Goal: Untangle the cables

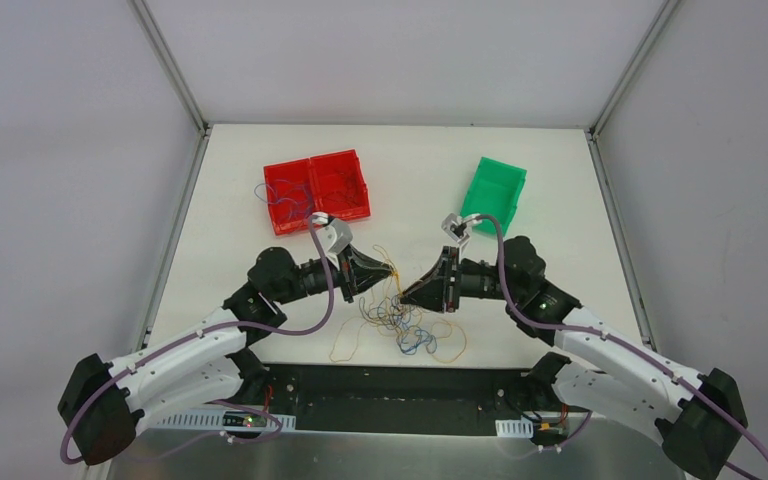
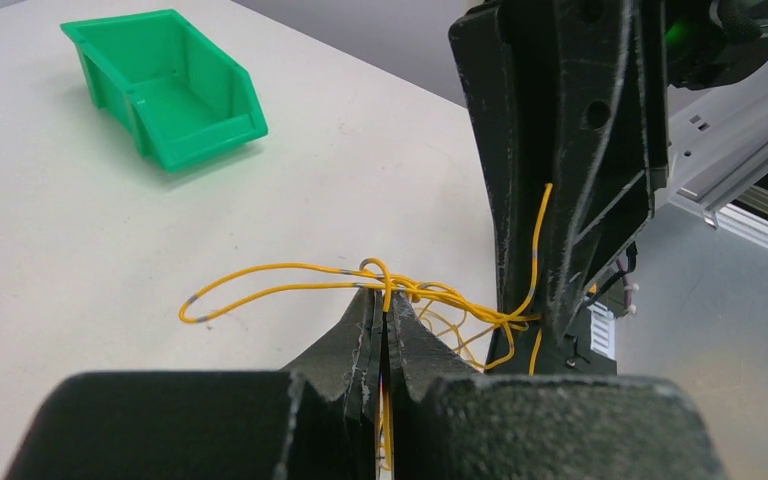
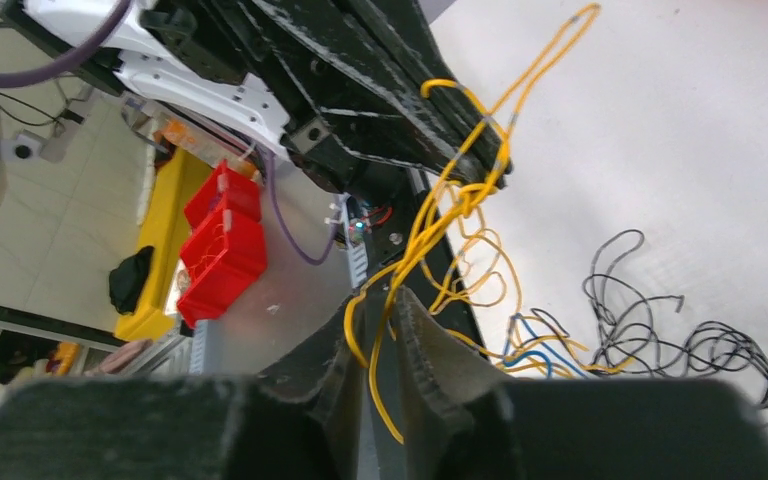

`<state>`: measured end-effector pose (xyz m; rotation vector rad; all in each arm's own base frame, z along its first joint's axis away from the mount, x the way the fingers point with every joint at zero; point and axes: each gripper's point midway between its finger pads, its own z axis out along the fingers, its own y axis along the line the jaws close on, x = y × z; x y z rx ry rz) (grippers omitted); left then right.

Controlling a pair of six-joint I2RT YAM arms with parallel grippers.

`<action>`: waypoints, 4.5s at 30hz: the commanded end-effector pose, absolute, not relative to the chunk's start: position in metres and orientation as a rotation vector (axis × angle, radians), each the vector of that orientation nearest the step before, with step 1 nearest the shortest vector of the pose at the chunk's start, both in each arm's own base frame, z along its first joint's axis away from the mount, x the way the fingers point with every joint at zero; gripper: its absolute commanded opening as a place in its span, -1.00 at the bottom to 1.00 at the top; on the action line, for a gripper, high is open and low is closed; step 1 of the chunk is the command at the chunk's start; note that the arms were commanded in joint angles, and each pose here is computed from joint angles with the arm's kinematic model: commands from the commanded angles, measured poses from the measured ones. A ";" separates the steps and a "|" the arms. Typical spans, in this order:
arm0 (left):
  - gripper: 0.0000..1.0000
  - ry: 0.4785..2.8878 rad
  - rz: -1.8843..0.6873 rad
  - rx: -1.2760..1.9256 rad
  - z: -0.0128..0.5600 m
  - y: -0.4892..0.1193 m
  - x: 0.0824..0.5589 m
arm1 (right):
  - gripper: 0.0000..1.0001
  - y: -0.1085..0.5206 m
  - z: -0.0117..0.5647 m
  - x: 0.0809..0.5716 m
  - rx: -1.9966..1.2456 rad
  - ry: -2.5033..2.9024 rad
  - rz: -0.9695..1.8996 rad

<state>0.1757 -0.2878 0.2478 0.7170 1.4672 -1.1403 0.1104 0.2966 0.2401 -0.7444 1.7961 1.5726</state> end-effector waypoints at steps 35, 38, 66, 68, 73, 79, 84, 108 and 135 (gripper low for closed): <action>-1.00 1.489 -1.040 0.567 0.249 -0.274 0.199 | -0.27 0.276 0.227 0.185 -0.374 1.856 1.205; -1.00 1.498 -1.079 0.615 0.248 -0.283 0.195 | -0.22 0.285 0.233 0.170 -0.450 1.813 1.276; -1.00 1.491 -1.204 0.723 0.249 -0.303 0.181 | -0.44 0.307 0.223 0.157 -0.557 1.852 1.316; -1.00 1.489 -1.212 0.730 0.249 -0.304 0.180 | -0.48 0.308 0.222 0.157 -0.555 1.859 1.311; -1.00 1.489 -1.225 0.741 0.249 -0.306 0.178 | -0.86 0.307 0.222 0.160 -0.531 1.864 1.296; -1.00 1.545 -1.146 0.663 0.242 -0.298 0.192 | -1.00 0.296 0.224 0.177 -0.404 1.858 1.214; -1.00 1.666 -0.945 0.483 0.224 -0.272 0.222 | -1.00 0.257 0.218 0.214 -0.130 1.865 0.962; -1.00 1.844 -0.600 0.130 0.191 -0.210 0.262 | -1.00 0.047 0.207 0.240 0.873 1.536 0.354; -1.00 1.581 -1.124 0.546 0.241 -0.276 0.207 | -0.20 0.219 0.260 0.193 -0.220 1.706 1.035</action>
